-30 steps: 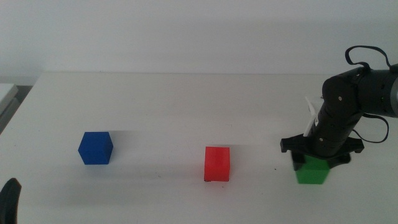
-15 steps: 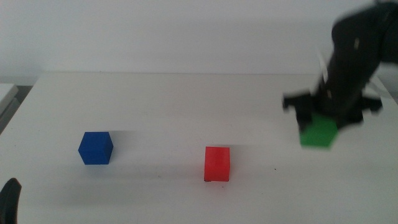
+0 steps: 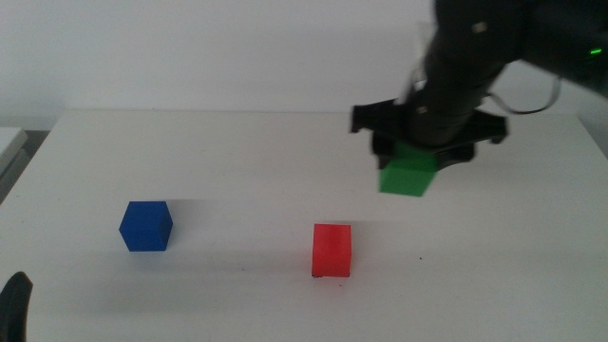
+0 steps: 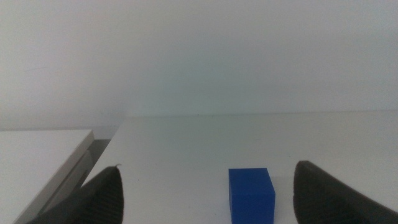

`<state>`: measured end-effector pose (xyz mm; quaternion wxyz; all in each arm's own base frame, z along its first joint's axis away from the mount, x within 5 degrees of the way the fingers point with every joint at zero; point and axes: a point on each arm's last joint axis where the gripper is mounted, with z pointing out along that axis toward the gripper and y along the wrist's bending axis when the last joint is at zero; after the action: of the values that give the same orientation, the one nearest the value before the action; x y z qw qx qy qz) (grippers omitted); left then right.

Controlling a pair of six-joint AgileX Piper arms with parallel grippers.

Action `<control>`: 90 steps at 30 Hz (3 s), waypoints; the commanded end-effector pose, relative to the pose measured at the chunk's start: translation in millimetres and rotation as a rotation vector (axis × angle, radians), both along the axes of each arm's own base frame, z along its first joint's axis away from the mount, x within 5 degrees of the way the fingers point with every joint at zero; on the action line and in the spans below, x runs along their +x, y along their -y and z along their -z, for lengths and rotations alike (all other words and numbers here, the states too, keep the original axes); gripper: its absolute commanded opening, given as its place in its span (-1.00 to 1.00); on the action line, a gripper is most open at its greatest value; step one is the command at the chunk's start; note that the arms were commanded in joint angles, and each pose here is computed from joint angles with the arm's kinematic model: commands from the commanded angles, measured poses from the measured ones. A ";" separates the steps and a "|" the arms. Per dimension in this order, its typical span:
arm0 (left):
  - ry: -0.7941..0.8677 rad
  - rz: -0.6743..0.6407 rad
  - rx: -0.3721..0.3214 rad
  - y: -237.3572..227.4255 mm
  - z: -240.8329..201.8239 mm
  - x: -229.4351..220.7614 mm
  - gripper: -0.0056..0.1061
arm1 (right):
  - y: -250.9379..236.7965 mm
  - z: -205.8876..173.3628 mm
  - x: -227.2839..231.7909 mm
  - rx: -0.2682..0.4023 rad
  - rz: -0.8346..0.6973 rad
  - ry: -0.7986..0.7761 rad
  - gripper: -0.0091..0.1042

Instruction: Stack red cubes first, then green, then blue cubes in a specific spot.

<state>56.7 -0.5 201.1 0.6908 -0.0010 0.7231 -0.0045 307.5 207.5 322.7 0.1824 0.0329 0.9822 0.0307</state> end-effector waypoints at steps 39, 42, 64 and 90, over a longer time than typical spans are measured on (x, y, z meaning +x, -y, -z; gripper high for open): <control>0.017 -0.001 -0.007 0.0 -1.5 -0.3 0.78 | -88.1 76.5 8.3 -0.063 -0.063 -0.116 -0.51; 0.017 -0.001 -0.007 0.0 -1.5 -0.3 0.78 | -87.5 76.9 9.2 -0.069 -0.051 -0.108 -0.51; 0.017 -0.001 -0.007 0.0 -1.5 -0.3 0.78 | -87.0 93.7 15.4 -0.084 0.004 -0.135 -0.51; 0.017 -0.001 -0.007 0.0 -1.5 -0.3 0.78 | -83.1 51.6 3.2 -0.077 -0.122 -0.038 0.80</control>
<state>56.7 -0.5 201.1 0.6908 -0.0018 0.7231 -0.0052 318.2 295.0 241.5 0.1313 -0.0135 0.9912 -0.0083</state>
